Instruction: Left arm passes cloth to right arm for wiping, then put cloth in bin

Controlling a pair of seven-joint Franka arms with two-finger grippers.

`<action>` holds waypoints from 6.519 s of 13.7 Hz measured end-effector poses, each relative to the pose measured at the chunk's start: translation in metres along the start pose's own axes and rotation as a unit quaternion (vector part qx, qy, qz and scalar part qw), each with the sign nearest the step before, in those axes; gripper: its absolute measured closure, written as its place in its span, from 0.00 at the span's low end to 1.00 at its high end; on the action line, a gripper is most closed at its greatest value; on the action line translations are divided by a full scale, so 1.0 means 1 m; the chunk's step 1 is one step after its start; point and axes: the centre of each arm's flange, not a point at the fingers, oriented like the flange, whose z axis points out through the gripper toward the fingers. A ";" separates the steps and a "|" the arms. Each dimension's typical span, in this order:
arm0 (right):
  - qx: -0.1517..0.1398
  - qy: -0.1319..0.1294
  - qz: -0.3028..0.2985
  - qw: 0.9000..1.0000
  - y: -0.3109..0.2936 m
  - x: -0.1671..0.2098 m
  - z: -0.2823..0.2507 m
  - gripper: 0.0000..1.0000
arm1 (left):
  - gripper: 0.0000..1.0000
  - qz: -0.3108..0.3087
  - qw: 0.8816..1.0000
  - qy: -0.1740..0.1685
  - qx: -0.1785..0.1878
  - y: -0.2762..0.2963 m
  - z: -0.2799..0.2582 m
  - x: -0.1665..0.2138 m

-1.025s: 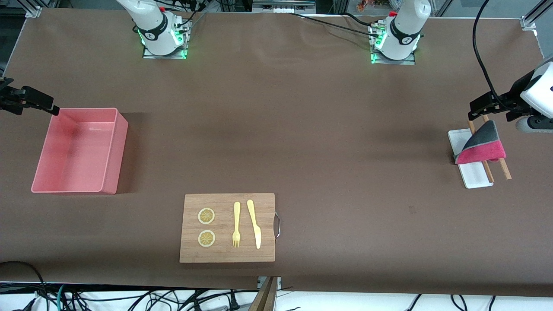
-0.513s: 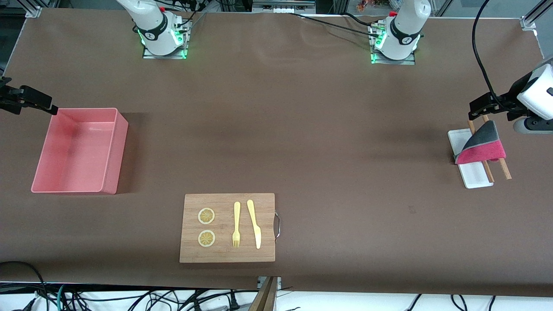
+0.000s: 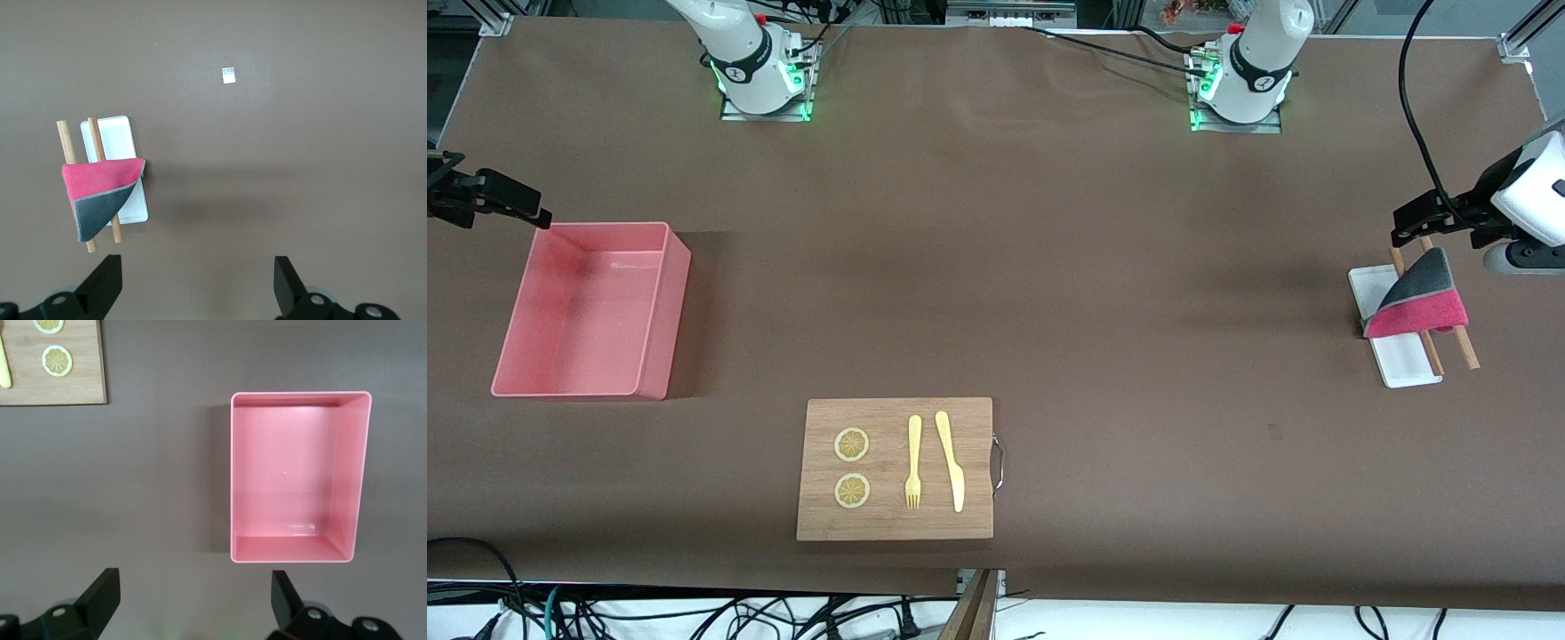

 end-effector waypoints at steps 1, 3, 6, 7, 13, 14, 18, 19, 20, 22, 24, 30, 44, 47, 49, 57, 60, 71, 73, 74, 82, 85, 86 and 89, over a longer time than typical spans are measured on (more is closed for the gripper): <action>-0.002 -0.002 -0.002 1.000 -0.002 -0.001 0.000 0.00 | 0.00 0.000 1.000 0.000 0.000 0.000 0.000 0.000; -0.002 -0.005 -0.003 1.000 -0.003 -0.001 0.001 0.00 | 0.00 -0.001 1.000 -0.006 0.000 -0.001 0.001 -0.001; -0.001 -0.007 -0.002 1.000 -0.002 0.000 0.003 0.00 | 0.00 -0.007 1.000 -0.013 0.000 -0.008 0.004 -0.001; -0.001 -0.007 -0.002 1.000 -0.002 0.000 0.003 0.00 | 0.00 -0.012 1.000 -0.017 0.001 -0.014 0.009 0.002; -0.001 -0.007 0.003 1.000 0.004 0.000 0.003 0.00 | 0.00 -0.055 0.995 -0.085 0.025 -0.088 0.091 0.027; -0.001 -0.007 0.004 1.000 0.005 0.000 0.003 0.00 | 0.00 -0.055 0.995 -0.086 0.022 -0.105 0.108 0.029; -0.001 -0.006 0.005 1.000 0.006 0.000 0.003 0.00 | 0.00 -0.050 0.996 -0.077 0.012 -0.172 0.159 0.021; -0.001 -0.006 0.005 1.000 0.006 0.000 0.003 0.00 | 0.00 -0.054 0.995 -0.084 0.007 -0.187 0.173 0.016; -0.001 -0.006 0.005 1.000 0.006 0.000 0.003 0.00 | 0.00 -0.056 0.994 -0.093 0.003 -0.200 0.187 0.013; -0.001 -0.006 0.005 1.000 0.006 0.000 0.003 0.00 | 0.00 -0.056 0.993 -0.103 -0.006 -0.222 0.212 0.009; -0.001 -0.006 0.005 1.000 0.006 0.000 0.003 0.00 | 0.00 -0.056 0.993 -0.100 -0.014 -0.239 0.237 0.001; -0.001 -0.006 0.005 1.000 0.006 0.000 0.003 0.00 | 0.00 -0.059 0.992 -0.104 -0.044 -0.246 0.283 -0.011; -0.001 -0.007 0.005 1.000 0.006 0.001 0.004 0.00 | 0.44 -0.037 0.993 -0.103 -0.051 -0.245 0.303 -0.004; -0.001 -0.007 0.005 1.000 0.006 0.001 0.004 0.00 | 0.62 -0.032 0.993 -0.102 -0.052 -0.246 0.302 -0.004; -0.001 -0.007 0.005 1.000 0.006 0.001 0.004 0.00 | 0.65 -0.030 0.993 -0.101 -0.052 -0.248 0.302 -0.004; -0.001 -0.007 0.005 1.000 0.006 0.001 0.004 0.00 | 0.44 -0.022 0.993 -0.102 -0.057 -0.255 0.297 -0.007; -0.001 -0.009 0.005 1.000 0.006 0.002 0.006 0.00 | 0.48 -0.025 0.991 -0.108 -0.072 -0.252 0.290 -0.006; 0.002 -0.008 0.005 1.000 0.006 0.004 0.007 0.00 | 0.99 -0.013 0.991 -0.110 -0.075 -0.252 0.283 -0.005; 0.002 -0.008 0.005 1.000 0.006 0.004 0.007 0.00 | 0.99 -0.007 0.990 -0.119 -0.080 -0.252 0.263 -0.002; 0.002 -0.008 0.005 1.000 0.005 0.004 0.007 0.00 | 0.99 -0.002 0.989 -0.125 -0.084 -0.250 0.245 0.002; 0.004 -0.007 0.003 1.000 0.003 0.004 0.007 0.00 | 0.99 0.108 0.983 -0.091 -0.113 -0.111 0.059 0.042; 0.004 -0.007 -0.001 1.000 -0.001 0.005 0.007 0.00 | 0.99 0.115 0.976 -0.078 -0.168 -0.020 0.021 0.046; 0.004 -0.008 -0.002 1.000 -0.003 0.005 0.008 0.00 | 0.99 0.106 0.974 -0.078 -0.186 0.014 0.011 0.046; 0.006 -0.019 -0.013 1.000 -0.013 0.010 0.018 0.00 | 0.99 0.053 0.961 -0.099 -0.254 0.119 -0.012 0.042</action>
